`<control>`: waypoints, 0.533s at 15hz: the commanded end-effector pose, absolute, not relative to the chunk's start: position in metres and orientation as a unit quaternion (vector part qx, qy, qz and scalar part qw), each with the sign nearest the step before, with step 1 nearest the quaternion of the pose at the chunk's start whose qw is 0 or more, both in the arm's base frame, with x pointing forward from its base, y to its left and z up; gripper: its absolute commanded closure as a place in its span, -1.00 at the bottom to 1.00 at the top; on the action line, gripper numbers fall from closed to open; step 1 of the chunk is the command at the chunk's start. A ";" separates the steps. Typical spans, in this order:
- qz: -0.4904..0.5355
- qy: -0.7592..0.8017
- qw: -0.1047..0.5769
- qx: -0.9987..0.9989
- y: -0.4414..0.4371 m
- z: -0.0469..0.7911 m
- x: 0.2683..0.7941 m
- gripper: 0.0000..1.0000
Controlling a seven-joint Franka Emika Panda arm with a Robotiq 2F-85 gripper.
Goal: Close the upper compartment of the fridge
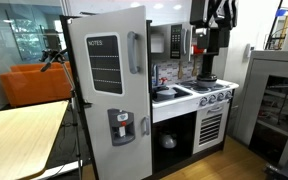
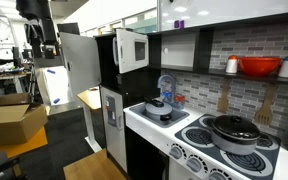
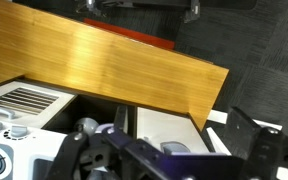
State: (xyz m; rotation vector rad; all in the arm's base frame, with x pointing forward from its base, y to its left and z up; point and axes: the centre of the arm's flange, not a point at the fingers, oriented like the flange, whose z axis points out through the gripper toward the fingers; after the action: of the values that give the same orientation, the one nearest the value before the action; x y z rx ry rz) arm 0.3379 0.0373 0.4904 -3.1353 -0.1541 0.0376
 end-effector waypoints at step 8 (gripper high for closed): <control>0.071 -0.177 -0.003 -0.982 0.142 0.497 0.295 -1.00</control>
State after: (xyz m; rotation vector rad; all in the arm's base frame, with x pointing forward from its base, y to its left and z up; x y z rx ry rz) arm 0.3036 0.1246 0.4843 -3.1214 -0.4800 0.1332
